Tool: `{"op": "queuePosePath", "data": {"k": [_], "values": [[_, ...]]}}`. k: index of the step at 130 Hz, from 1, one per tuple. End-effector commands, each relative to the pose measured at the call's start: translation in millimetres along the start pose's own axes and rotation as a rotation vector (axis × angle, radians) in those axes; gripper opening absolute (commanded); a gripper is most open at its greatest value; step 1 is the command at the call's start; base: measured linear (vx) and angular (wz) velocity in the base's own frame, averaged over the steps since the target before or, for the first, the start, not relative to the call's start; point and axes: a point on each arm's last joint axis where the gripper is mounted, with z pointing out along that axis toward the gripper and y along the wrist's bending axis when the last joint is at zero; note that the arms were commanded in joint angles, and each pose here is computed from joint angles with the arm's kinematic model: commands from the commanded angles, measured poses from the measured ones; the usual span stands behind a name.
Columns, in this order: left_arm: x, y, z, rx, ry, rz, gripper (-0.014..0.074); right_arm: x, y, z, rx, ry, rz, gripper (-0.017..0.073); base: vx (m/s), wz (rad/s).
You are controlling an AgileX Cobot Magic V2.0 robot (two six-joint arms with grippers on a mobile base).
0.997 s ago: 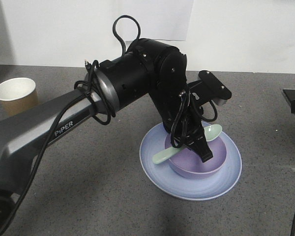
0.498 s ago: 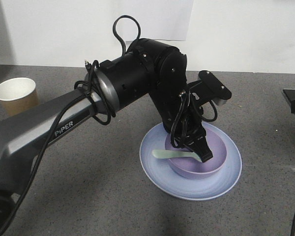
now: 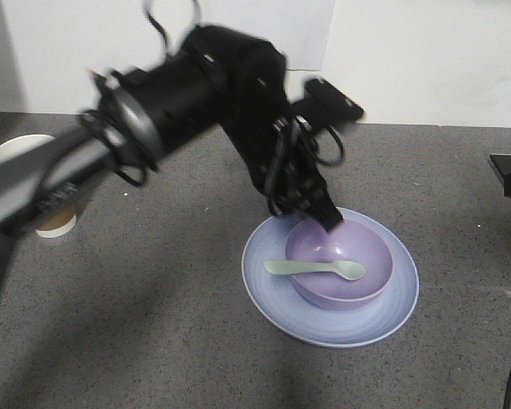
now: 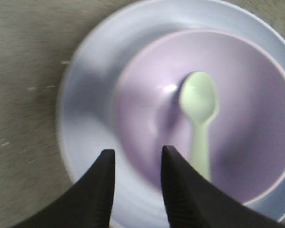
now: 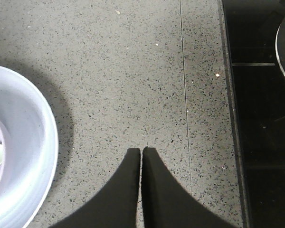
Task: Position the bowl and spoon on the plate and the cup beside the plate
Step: 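Lower the spoon into the bowl and open the left gripper, then move the left gripper back over the paper cup rim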
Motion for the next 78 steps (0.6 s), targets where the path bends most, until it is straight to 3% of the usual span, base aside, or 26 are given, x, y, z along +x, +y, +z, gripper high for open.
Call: {"op": "queuePosePath", "data": {"k": [1,34,78], "values": [[-1,20.9,-68,-0.069,-0.184,-0.092,0.0244,-9,-0.7,-14,0.001,-0.098,-0.008,-0.0001,0.00,0.00],[35,90.5,-135,-0.214,-0.280,-0.305,0.0245,-9,-0.7,-14,0.001,-0.094,-0.008,-0.0001,0.00,0.00],[99,164.0,-194,-0.399,-0.324,-0.559,0.0267,-9,-0.7,-14,0.001,-0.094,-0.008,-0.0001,0.00,0.00]]}}
